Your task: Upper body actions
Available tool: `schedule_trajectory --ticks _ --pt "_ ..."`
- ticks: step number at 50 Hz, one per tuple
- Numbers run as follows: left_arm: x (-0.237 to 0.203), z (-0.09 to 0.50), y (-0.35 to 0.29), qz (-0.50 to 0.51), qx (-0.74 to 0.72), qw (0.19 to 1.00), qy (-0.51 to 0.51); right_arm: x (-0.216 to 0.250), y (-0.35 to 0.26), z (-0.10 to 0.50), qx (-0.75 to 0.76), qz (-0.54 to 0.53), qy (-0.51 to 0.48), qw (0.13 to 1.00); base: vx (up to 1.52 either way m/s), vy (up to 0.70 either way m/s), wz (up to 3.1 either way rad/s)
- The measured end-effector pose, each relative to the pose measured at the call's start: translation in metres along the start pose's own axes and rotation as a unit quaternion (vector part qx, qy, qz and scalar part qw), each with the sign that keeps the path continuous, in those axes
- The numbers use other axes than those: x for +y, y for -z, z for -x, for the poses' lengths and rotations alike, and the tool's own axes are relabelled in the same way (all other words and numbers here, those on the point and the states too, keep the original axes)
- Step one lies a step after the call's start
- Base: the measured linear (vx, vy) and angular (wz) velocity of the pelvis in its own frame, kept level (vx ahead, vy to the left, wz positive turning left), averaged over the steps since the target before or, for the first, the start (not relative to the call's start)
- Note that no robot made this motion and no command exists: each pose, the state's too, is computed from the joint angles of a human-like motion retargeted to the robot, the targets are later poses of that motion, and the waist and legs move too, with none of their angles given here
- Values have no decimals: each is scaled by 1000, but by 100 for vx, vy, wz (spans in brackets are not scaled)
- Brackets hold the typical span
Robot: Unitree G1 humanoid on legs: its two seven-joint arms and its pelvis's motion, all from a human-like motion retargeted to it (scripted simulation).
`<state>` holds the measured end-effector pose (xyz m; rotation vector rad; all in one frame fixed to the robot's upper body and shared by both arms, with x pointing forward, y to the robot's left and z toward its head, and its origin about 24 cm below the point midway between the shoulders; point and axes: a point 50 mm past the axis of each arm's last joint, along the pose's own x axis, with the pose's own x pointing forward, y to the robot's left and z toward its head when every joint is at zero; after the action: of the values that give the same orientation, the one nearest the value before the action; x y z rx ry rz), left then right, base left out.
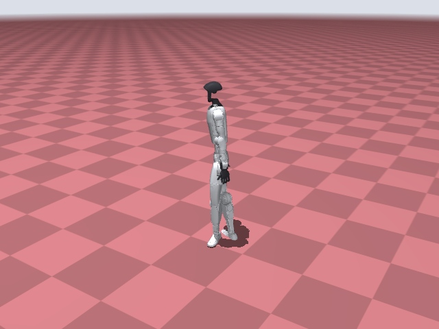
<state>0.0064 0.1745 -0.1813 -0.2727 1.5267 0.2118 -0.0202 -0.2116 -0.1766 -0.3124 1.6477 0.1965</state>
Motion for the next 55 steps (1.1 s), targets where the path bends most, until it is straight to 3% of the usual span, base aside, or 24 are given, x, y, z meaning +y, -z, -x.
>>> schedule_trajectory --ticks 7,15,25,35,45,55 --pt "11 2 10 -20 15 999 -24 14 6 -1 13 53 -16 998 35 25 226" --pt "-4 1 15 0 42 999 -1 -6 -17 1 -41 50 15 998 27 26 195" --pt "8 1 -13 -106 2 994 -10 12 -5 -1 -16 20 -25 999 27 2 222" --pt "18 3 -23 -109 -7 994 -16 13 -16 -1 -20 105 -15 994 24 -8 160" --pt "20 5 9 -123 60 990 -14 2 -37 1 -59 238 43 968 10 -6 74" --pt "9 3 3 -203 64 977 -4 11 -27 0 -51 162 -7 986 -7 -3 -46"
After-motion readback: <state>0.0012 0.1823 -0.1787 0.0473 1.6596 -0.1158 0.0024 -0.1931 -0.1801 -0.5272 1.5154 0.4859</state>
